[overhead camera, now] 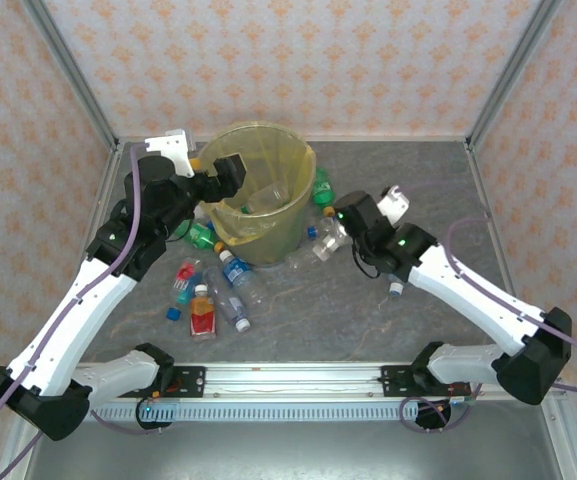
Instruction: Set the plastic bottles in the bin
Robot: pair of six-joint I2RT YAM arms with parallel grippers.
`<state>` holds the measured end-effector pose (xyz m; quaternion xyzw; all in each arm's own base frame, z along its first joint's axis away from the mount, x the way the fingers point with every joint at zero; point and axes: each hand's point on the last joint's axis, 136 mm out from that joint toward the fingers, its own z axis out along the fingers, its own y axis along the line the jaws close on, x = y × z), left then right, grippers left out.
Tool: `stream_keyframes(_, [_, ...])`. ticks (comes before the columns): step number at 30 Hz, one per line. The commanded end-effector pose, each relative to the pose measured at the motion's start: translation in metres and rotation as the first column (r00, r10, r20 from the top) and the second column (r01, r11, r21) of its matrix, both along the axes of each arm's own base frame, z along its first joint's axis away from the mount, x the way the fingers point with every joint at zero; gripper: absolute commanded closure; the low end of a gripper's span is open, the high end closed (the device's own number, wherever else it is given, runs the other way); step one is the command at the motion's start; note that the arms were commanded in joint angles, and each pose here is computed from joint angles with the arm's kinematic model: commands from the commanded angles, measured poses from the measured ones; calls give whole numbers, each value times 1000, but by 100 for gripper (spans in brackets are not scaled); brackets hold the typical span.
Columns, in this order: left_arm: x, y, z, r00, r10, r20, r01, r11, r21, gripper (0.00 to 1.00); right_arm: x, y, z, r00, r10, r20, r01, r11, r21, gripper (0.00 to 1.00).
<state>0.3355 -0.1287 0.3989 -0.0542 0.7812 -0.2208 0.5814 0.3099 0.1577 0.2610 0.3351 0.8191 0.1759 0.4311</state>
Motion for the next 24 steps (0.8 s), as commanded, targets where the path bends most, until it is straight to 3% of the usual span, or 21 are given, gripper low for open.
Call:
stream_keyframes(1, [3,11,9,998,54,24,-54,999,-5,1,6,-31,59,986,-71,148,90,987,-129,42])
stream_keyframes(8, [1,28,17,989,140,45,-139,990,-14,1,19,-34,155,934,-57,353,125,977,-172,45])
stream_keyframes(14, [-5,34,25,984,166,70,-164,986,-29,1,35,-7,213,874,58,482,44,979,-198,44])
stream_keyframes(19, [-8,36,25,984,167,69,-165,986,-26,1,52,36,232,826,205,526,-100,970,-220,44])
stream_keyframes(24, [-12,35,26,986,151,65,-149,989,-24,1,72,91,224,788,351,506,-252,934,-254,46])
